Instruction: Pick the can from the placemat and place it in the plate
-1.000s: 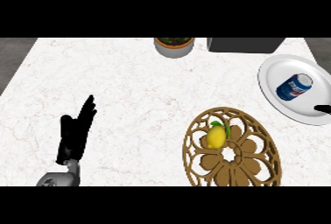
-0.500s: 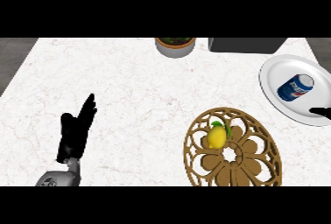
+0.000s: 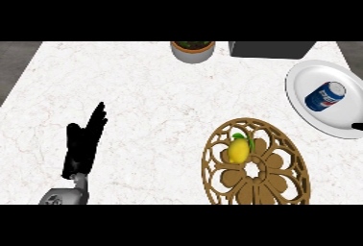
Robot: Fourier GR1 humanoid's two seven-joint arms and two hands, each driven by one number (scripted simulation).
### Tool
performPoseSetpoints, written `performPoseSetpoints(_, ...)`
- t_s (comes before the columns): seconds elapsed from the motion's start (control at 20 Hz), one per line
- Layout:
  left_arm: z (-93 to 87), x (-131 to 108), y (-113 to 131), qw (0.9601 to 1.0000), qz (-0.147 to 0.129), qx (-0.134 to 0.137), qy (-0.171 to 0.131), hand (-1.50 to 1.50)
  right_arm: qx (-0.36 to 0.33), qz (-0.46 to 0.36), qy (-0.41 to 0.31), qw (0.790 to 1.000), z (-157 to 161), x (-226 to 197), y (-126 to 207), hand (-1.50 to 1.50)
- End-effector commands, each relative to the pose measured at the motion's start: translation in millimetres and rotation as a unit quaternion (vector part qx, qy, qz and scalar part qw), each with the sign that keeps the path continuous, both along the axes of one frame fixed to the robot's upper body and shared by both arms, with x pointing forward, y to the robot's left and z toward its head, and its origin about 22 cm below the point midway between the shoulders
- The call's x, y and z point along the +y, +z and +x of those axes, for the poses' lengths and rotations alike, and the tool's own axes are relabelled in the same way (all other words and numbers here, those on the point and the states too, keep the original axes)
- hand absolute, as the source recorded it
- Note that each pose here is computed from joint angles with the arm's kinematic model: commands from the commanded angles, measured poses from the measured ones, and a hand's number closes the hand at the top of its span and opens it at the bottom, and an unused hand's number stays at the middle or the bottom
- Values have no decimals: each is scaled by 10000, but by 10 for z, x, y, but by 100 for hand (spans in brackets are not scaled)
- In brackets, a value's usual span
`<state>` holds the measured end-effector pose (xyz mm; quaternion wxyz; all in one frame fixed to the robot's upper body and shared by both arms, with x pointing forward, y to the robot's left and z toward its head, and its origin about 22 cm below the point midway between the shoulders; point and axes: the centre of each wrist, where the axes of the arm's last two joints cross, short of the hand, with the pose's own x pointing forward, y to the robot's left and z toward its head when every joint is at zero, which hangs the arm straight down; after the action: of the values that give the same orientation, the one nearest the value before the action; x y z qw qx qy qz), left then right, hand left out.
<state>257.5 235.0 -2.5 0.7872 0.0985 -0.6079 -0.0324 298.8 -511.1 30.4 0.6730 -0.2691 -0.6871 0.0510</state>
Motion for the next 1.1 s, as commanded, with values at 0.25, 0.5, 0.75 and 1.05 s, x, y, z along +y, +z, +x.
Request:
performPoseSetpoints(0.25, -52, 78, -12, 10000, -79, 25, 17, 0, 1, -133, -319, 9994, -293, -229, -32, -150)
performPoseSetpoints(0.5, 88, -58, -16, 10000, 8, -78, -37, 0, -134, -28, -488, 9987, -317, -258, -16, -150)
performPoseSetpoints(0.75, -69, 56, -137, 10000, -2, -75, -60, 0, -128, -185, -784, 9967, -447, -279, -135, -150)
performPoseSetpoints(1.05, -42, 58, -21, 10000, -11, 70, -40, 0, -210, -164, -1078, 9938, -509, -407, -1, -150)
